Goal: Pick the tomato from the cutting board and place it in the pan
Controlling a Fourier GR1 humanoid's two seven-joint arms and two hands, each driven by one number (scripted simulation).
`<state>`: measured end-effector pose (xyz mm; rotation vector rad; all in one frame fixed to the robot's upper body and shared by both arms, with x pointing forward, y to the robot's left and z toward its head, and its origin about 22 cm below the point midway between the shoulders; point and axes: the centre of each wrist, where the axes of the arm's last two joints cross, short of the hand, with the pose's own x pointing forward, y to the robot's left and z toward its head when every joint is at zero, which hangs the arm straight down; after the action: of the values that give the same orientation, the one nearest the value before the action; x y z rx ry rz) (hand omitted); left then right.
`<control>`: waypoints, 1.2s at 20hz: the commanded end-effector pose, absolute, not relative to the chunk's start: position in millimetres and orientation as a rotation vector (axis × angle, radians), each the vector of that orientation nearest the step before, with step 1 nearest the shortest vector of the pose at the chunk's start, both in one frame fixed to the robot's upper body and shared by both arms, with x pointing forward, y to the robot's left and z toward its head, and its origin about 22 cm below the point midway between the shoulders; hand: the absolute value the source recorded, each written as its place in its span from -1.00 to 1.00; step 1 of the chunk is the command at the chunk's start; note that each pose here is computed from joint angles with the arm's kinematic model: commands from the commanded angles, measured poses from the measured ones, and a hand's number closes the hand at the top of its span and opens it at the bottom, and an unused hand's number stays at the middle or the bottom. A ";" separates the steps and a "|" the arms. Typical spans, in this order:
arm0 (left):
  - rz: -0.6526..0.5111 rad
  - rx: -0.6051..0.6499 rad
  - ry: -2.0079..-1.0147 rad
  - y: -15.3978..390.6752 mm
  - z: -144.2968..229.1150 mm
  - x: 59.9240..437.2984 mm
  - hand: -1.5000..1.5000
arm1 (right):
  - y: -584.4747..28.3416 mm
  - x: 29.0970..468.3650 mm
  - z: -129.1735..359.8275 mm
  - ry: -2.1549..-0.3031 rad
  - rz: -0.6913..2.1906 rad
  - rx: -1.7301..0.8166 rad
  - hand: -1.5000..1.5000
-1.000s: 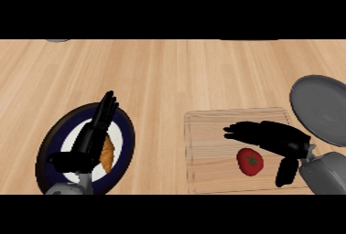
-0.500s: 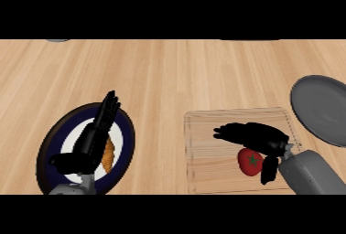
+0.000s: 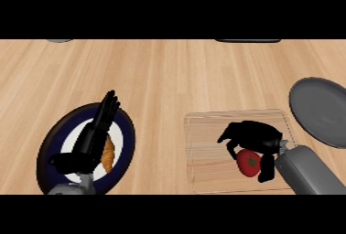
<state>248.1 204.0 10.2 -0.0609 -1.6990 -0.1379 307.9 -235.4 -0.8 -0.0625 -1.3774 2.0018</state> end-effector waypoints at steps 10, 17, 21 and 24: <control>-0.112 -0.053 -1.689 190.1 23.5 249.0 0.00 | -253.4 299.9 10.2 -1.663 1.798 -0.232 1.00; -0.077 0.003 -1.674 215.3 11.9 242.9 0.00 | -265.7 286.5 10.9 -1.375 1.144 -0.742 1.00; -0.092 -0.002 -1.673 215.1 2.9 232.8 0.00 | -246.1 267.3 53.4 -1.501 0.939 -0.967 1.00; -0.091 -0.020 -1.683 214.2 17.3 240.7 0.00 | -248.6 237.6 77.7 -1.565 0.802 -1.019 1.00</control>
<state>238.4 219.4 12.1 -0.0113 -1.6758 -0.0878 263.9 -249.3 48.9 -0.9222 -1.5143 1.0126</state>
